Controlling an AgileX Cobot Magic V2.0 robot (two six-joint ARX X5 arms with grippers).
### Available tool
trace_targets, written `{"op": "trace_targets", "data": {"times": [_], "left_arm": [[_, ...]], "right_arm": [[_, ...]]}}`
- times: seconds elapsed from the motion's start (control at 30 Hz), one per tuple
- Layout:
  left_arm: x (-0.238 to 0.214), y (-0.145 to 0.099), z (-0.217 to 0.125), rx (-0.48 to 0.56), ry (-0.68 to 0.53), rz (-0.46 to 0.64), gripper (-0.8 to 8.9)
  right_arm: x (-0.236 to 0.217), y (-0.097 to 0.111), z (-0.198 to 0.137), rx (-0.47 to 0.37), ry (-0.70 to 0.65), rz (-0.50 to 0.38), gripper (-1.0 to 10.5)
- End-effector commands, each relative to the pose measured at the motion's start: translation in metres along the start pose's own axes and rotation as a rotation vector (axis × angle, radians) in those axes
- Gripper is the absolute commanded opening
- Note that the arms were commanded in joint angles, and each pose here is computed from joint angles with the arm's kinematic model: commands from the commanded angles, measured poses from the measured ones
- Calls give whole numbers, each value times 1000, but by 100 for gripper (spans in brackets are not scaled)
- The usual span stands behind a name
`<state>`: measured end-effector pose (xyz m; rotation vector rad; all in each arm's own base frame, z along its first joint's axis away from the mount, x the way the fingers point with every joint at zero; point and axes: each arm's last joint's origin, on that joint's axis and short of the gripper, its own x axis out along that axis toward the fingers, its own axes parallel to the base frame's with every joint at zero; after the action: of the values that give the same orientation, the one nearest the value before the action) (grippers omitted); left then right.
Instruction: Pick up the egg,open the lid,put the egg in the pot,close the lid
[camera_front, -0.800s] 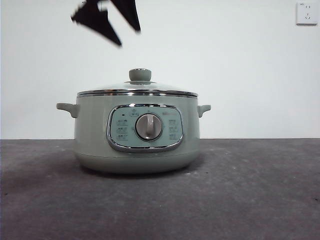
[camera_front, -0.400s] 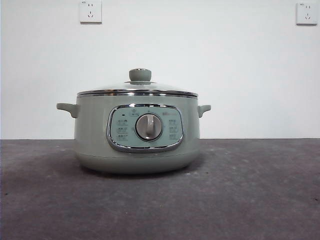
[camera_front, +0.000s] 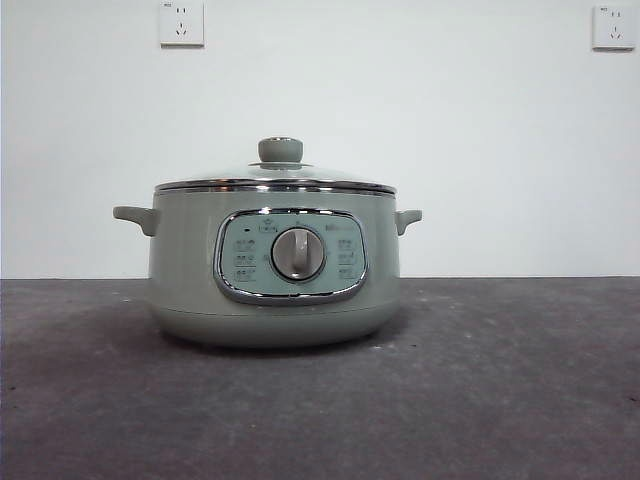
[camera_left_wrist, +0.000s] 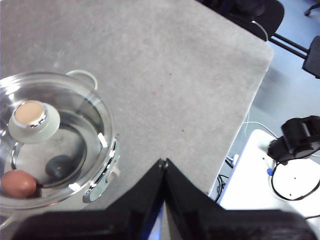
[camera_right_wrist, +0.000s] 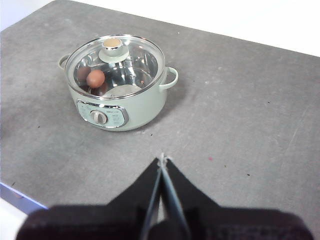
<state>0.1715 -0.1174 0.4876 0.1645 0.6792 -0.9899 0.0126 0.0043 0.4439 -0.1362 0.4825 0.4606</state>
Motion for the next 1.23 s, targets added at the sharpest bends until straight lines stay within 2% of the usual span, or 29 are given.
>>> {"op": "trace_targets", "data": {"times": [0.03, 0.7, 0.87, 1.03, 1.13, 1.23], "left_arm": [[-3, -4, -2, -5, -6, -12, -8], [-6, -6, -2, -30, -16, -10, -3], [-8, -6, -2, -91, -27, -7, -3], [-12, -6, 7, -18, -130, 6, -3], [-29, -1, 9, 53, -228, 69, -3], [-54, 2, 6, 66, -326, 152, -3]], "right_arm": [[2, 0, -3, 11, 31, -3, 0], [2, 0, -3, 10, 31, -3, 0], [2, 0, -3, 10, 31, -3, 0], [2, 0, -3, 10, 32, -3, 0], [2, 0, -3, 10, 31, -3, 0], [2, 0, -3, 10, 31, -3, 0]]}}
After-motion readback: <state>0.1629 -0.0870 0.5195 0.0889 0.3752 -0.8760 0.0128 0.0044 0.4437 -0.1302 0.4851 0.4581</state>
